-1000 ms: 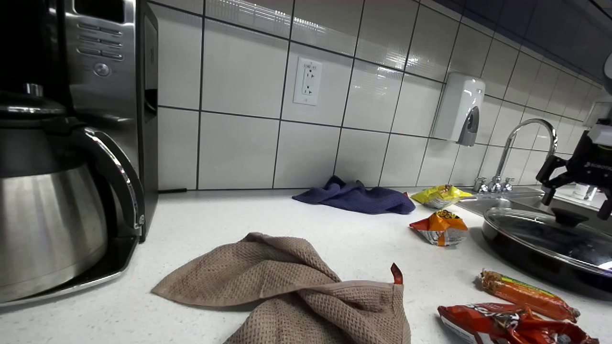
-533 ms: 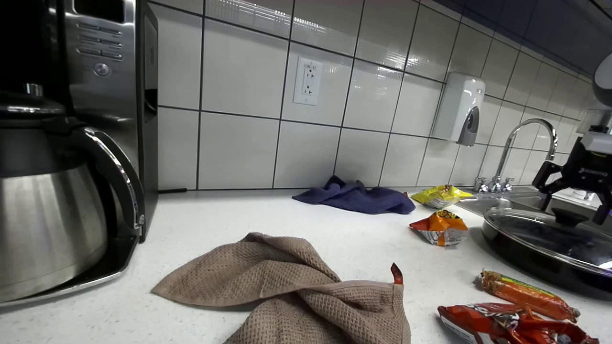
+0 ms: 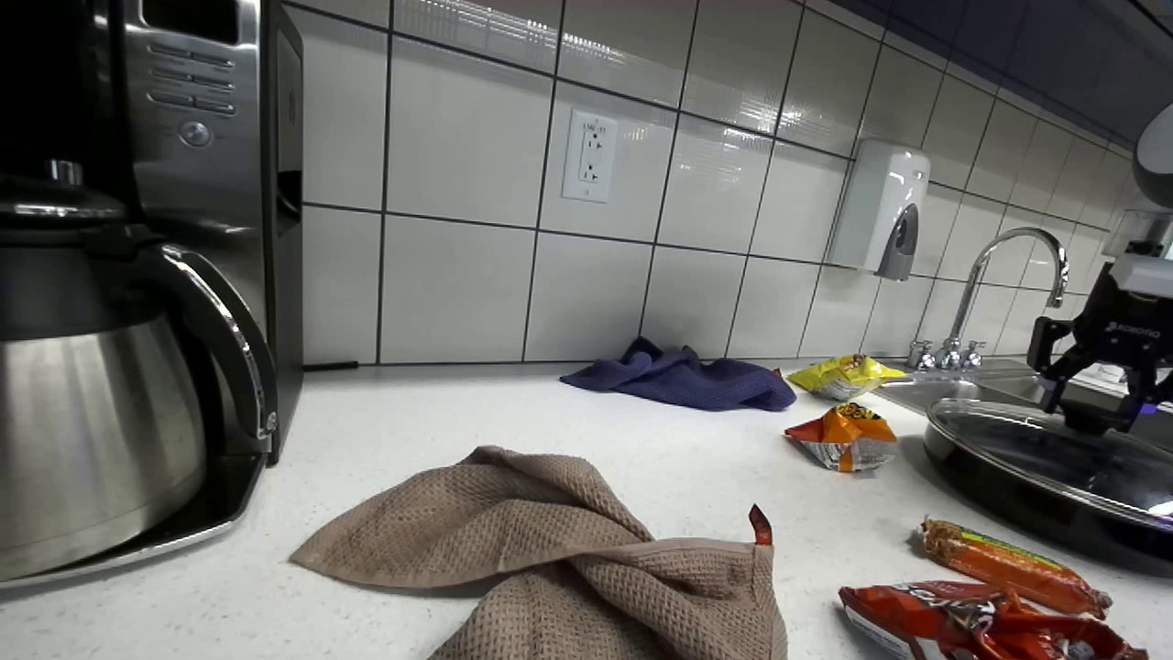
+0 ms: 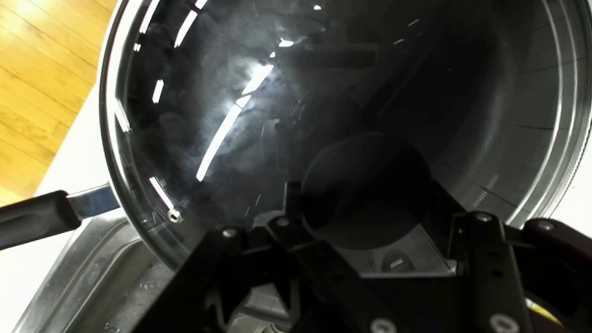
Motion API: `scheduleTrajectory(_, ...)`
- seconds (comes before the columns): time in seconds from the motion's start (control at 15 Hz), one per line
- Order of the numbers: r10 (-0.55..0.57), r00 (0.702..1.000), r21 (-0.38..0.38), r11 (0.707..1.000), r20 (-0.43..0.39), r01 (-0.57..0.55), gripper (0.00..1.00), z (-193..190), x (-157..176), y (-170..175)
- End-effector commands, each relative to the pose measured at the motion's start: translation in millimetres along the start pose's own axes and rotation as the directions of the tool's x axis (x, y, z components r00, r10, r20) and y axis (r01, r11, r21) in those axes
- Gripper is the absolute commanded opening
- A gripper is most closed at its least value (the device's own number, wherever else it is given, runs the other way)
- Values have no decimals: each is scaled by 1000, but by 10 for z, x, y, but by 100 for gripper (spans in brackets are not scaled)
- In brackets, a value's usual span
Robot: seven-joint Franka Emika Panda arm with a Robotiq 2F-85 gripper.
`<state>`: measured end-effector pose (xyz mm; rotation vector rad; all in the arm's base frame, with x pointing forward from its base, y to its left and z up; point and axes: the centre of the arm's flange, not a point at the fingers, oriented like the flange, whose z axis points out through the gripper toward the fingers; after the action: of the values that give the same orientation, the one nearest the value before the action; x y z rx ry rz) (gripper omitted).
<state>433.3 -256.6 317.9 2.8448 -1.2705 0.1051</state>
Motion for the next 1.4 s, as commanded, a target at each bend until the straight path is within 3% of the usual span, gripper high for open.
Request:
scheduleTrajectory(0.0,-7,1000,19,1000,4,7,39,-63,64,28)
scheduleTrajectory(0.47,-92,996,31,995,21,91,39,-511,11,49)
scheduleTrajectory(0.8,-127,991,28,992,46,126,39,-605,22,-17)
scheduleTrajectory(1.33,-233,971,18,973,60,232,39,-639,14,-486)
